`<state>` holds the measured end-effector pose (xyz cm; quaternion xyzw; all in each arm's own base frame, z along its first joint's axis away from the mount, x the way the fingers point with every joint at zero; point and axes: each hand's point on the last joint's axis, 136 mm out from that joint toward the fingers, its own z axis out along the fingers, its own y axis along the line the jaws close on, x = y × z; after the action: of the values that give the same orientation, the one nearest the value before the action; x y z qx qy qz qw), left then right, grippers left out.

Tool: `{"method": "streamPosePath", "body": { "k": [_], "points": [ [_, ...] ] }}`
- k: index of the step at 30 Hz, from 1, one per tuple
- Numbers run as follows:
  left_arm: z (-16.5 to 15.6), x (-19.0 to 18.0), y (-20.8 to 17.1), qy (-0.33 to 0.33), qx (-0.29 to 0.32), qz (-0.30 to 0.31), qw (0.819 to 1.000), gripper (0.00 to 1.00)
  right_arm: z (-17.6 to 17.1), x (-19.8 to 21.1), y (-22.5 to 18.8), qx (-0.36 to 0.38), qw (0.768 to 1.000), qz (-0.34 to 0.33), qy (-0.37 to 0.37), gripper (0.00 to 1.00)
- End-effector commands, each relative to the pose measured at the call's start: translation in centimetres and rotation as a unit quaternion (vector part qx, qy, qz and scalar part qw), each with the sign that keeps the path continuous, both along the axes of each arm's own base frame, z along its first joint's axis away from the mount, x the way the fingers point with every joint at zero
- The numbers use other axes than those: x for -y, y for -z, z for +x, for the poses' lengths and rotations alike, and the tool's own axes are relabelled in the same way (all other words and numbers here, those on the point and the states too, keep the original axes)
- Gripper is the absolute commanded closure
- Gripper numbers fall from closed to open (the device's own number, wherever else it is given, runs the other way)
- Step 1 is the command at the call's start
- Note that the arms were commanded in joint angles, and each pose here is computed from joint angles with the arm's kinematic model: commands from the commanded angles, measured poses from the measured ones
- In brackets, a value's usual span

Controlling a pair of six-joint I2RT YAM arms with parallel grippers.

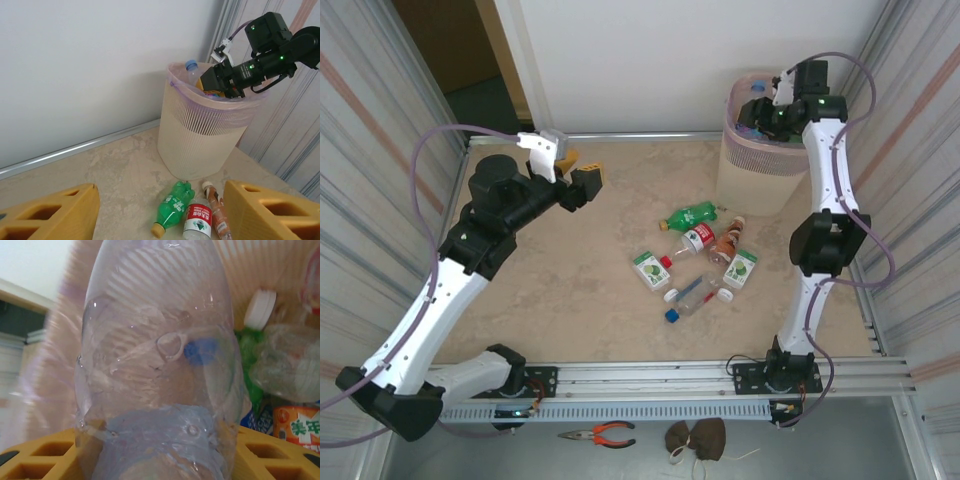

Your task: Put the plastic bottles in the bin

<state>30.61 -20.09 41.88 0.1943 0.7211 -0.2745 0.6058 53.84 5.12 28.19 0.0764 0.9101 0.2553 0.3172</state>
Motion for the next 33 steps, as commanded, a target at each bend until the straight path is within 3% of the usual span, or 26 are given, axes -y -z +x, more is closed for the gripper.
{"method": "streamPosePath", "body": {
  "k": [1,8,15,33],
  "points": [
    [0.3,-0.1,0.5,-0.002,-0.009,-0.006,1.0,0.34,-1.5,-0.4,2.4,-0.058,0.998,0.004,-0.028,0.43],
    [0.6,-0.2,1.1,-0.002,-0.02,-0.006,1.0,0.34,-1.4,0.0,5.0,-0.1,0.995,0.002,-0.023,0.31],
    [0.7,-0.2,0.9,-0.001,-0.022,-0.01,1.0,0.34,-1.6,0.5,1.6,-0.058,0.998,-0.005,-0.015,0.15],
    [0.7,0.3,2.2,0.011,-0.046,-0.002,0.999,0.35,-4.6,2.1,-6.3,0.019,0.999,-0.031,0.022,0.16]
  ]
}}
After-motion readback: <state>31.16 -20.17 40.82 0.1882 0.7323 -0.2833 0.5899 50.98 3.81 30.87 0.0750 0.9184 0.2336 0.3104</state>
